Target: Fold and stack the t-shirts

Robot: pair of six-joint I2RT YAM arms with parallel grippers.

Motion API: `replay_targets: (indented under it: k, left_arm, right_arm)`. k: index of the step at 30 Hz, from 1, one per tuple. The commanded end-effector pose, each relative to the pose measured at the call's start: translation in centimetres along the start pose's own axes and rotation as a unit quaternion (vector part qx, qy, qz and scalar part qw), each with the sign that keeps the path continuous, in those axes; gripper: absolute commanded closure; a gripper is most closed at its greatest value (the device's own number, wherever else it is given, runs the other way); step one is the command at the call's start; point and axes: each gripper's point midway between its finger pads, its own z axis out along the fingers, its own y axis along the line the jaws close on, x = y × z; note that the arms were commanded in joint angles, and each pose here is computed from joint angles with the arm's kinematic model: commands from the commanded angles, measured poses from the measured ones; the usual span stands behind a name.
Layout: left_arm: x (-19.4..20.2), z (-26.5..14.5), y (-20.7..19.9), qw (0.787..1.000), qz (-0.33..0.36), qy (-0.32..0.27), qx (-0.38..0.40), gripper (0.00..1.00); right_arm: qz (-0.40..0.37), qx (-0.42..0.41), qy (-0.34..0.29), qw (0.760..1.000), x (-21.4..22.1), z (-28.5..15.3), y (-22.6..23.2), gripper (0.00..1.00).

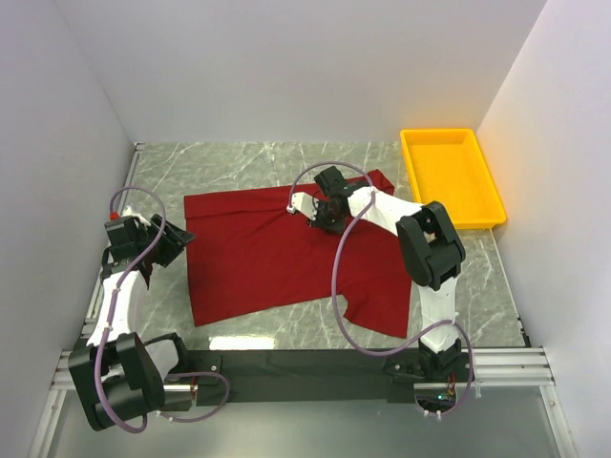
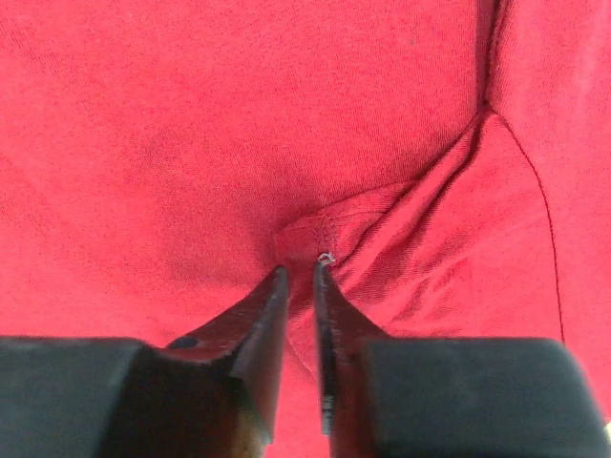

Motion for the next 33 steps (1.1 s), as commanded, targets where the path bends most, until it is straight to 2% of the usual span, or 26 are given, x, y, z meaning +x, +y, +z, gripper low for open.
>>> replay_targets:
  k: [1,9,15,21,28,30,33]
  left_arm:
    - [-0.5,-0.4,-0.7,1.0,0.006,-0.014,0.017,0.41]
    - [-0.5,-0.4,-0.8,1.0,0.006,-0.014,0.021,0.41]
    - [-0.4,-0.5,-0.9,1.0,0.007,-0.013,0.024,0.41]
    - [-0.3,-0.5,-1.0,1.0,0.007,-0.011,0.028,0.41]
    - [-0.2,-0.5,-0.9,1.0,0.006,-0.009,0.028,0.41]
    - [-0.3,-0.6,-1.0,1.0,0.006,-0.01,0.028,0.41]
    - [-0.5,-0.9,-1.3,0.999,0.008,-0.013,0.03,0.41]
  right_arm:
    - [-0.015,0.023,-0.014,1.0,-1.2,-0.7,-1.1,0.77]
    - [-0.033,0.034,-0.038,0.998,-1.7,-3.1,-0.9,0.9]
    - [-0.079,0.024,-0.051,0.995,-1.9,-4.8,0.0,0.91]
    - [-0.109,0.004,-0.035,0.993,-1.2,-4.6,0.7,0.88]
    - [-0.116,-0.046,-0.039,0.991,-1.2,-4.0,3.0,0.74]
    - [-0.087,-0.042,-0.067,0.993,-2.6,-5.1,2.6,0.72]
    - [-0.001,-0.031,-0.115,0.993,-3.7,-8.6,0.5,0.71]
